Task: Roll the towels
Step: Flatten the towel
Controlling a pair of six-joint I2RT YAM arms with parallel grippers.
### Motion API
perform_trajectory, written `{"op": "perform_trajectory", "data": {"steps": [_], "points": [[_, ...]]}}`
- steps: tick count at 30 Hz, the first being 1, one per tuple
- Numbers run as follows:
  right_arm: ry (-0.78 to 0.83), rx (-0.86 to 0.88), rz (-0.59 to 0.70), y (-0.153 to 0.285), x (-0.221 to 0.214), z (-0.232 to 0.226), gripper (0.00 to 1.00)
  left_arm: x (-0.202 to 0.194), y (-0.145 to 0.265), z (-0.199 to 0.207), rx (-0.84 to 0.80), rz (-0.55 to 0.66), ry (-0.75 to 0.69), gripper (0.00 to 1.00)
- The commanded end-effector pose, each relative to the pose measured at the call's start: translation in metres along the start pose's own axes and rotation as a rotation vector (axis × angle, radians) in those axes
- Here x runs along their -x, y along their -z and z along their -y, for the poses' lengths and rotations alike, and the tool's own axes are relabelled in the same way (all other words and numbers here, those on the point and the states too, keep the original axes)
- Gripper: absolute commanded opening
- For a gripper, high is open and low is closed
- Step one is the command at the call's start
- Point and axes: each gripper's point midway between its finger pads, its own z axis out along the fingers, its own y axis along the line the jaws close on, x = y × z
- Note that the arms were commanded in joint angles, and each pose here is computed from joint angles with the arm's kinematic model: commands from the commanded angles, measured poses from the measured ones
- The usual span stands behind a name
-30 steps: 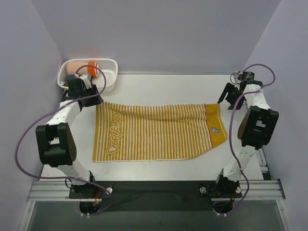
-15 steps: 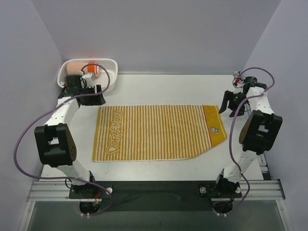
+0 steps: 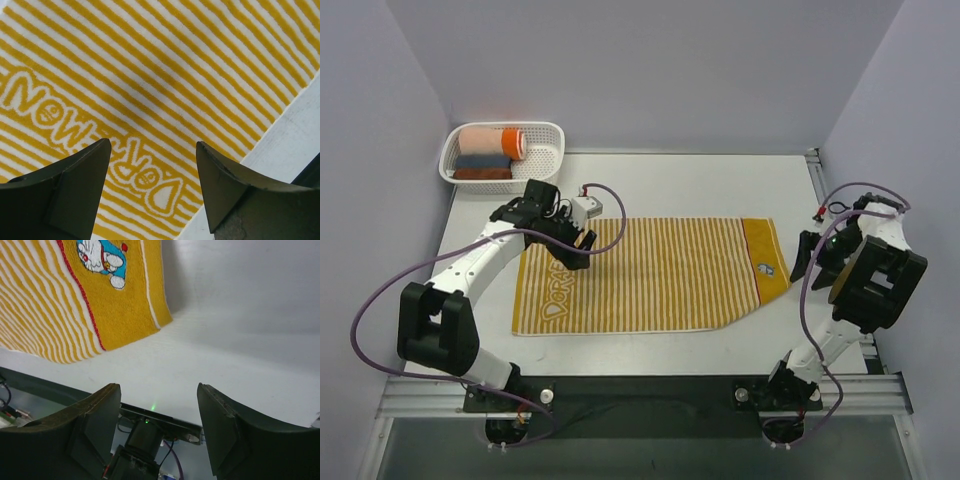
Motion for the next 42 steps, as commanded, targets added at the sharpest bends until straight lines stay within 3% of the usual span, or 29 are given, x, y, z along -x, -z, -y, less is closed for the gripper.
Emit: {"op": "perform_trajectory", "data": {"steps": [1,7,14,21,23,24,25,26,32,36,42], "points": [[-0.037,0.124,-0.116,-0.003,-0.031,-0.028,0.6,-0.005,-0.001,-0.005,0.006,-0.023,-0.005,0.79],[-0.235,0.209,-0.173,-0.031,-0.029,-0.037,0.58,-0.001,0.0,-0.011,0.048,-0.01,0.023,0.79],[-0.345,0.261,-0.223,-0.054,-0.028,-0.043,0.52,-0.001,0.002,-0.019,0.103,0.002,0.024,0.8],[-0.39,0.268,-0.143,-0.06,-0.007,-0.042,0.39,0.0,-0.003,-0.023,0.113,0.017,0.032,0.8],[-0.39,0.273,-0.136,-0.061,-0.002,-0.044,0.28,0.001,-0.005,-0.024,0.115,0.019,0.039,0.8],[-0.393,0.284,-0.135,-0.06,-0.001,-0.047,0.11,0.001,-0.005,-0.025,0.117,0.018,0.041,0.8],[-0.393,0.288,-0.133,-0.059,0.0,-0.048,0.03,0.001,-0.005,-0.025,0.119,0.018,0.042,0.8],[-0.39,0.294,-0.122,-0.054,0.0,-0.05,0.0,0.001,-0.005,-0.025,0.119,0.019,0.042,0.8],[-0.326,0.37,0.012,-0.013,0.01,-0.088,0.0,-0.002,-0.007,-0.027,0.12,0.017,0.053,0.8],[-0.214,0.337,0.061,-0.001,0.047,-0.123,0.0,-0.004,-0.01,-0.031,0.131,0.01,0.061,0.8],[-0.159,0.253,0.071,-0.028,0.117,-0.151,0.0,-0.001,-0.017,-0.036,0.128,0.001,0.11,0.8]]}}
